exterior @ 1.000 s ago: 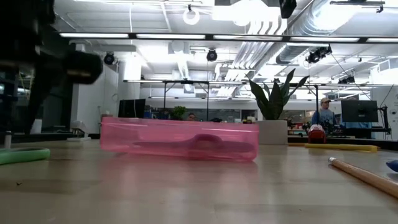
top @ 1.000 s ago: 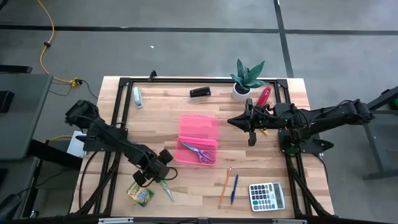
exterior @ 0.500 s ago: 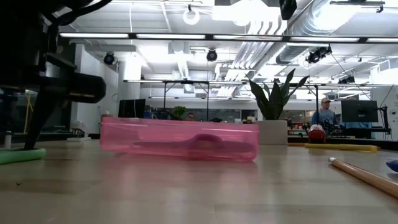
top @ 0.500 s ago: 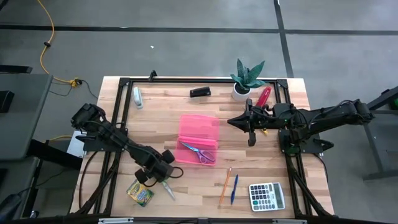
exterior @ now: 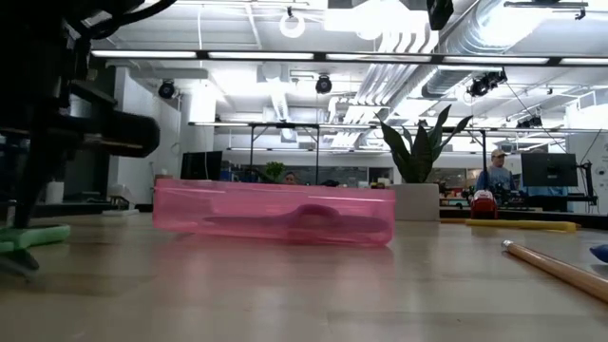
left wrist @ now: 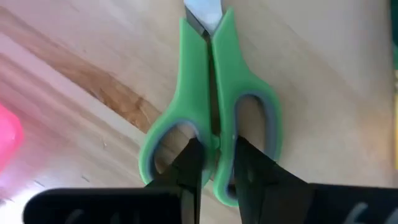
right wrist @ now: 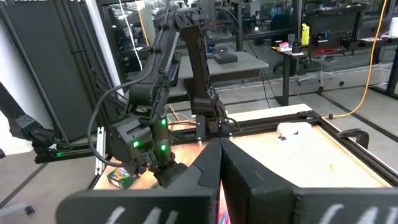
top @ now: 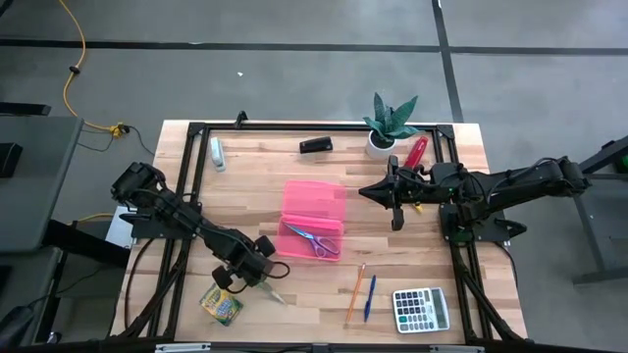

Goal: Pick & place school supplies into a supply box
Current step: Put the green scissors into the pink supply box

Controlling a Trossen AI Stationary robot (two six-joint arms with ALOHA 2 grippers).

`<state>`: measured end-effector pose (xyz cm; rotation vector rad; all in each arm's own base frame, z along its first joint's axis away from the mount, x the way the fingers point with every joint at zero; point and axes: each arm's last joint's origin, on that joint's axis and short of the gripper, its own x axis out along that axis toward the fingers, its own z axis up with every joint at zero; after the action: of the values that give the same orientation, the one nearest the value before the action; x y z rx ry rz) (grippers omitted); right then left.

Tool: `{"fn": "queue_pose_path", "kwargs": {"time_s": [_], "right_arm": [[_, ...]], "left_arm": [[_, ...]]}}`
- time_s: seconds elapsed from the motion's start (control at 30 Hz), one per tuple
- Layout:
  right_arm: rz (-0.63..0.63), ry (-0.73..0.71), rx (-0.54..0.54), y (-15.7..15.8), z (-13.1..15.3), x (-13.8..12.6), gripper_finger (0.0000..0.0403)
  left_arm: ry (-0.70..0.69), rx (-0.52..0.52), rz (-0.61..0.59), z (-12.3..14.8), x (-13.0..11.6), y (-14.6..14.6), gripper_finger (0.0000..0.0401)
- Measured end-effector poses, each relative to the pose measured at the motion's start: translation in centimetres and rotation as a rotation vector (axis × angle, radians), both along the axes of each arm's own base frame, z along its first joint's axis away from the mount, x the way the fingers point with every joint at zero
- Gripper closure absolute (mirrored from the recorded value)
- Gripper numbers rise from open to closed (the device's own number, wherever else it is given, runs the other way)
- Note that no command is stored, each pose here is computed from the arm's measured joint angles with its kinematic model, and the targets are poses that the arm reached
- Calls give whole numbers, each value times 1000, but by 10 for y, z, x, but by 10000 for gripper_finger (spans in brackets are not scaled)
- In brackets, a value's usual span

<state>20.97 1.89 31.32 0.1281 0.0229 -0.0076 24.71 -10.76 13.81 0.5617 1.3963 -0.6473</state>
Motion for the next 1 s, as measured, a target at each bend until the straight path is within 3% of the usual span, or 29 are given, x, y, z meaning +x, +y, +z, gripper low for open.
{"fn": "queue_pose_path", "kwargs": {"time_s": [0.27, 0.4, 0.63, 0.73, 0.87, 1.0], "right_arm": [[0, 0, 0, 0, 0, 0, 403], [0, 0, -7, 0, 0, 0, 403], [-11, -4, 0, 0, 0, 0, 403], [-16, -16, 1, 0, 2, 0, 403], [-16, -27, 3, 0, 3, 0, 403], [-16, -30, 3, 0, 3, 0, 403]], "left_arm": [[-73, -97, 275, 48, -14, 20, 362], [-273, -180, 440, 95, -22, 35, 362], [-702, -168, 627, 189, -24, 72, 401], [-889, -179, 713, 220, -16, 89, 399], [-1069, -207, 762, 236, -11, 106, 399], [-1045, -196, 780, 225, -10, 113, 399]]}}
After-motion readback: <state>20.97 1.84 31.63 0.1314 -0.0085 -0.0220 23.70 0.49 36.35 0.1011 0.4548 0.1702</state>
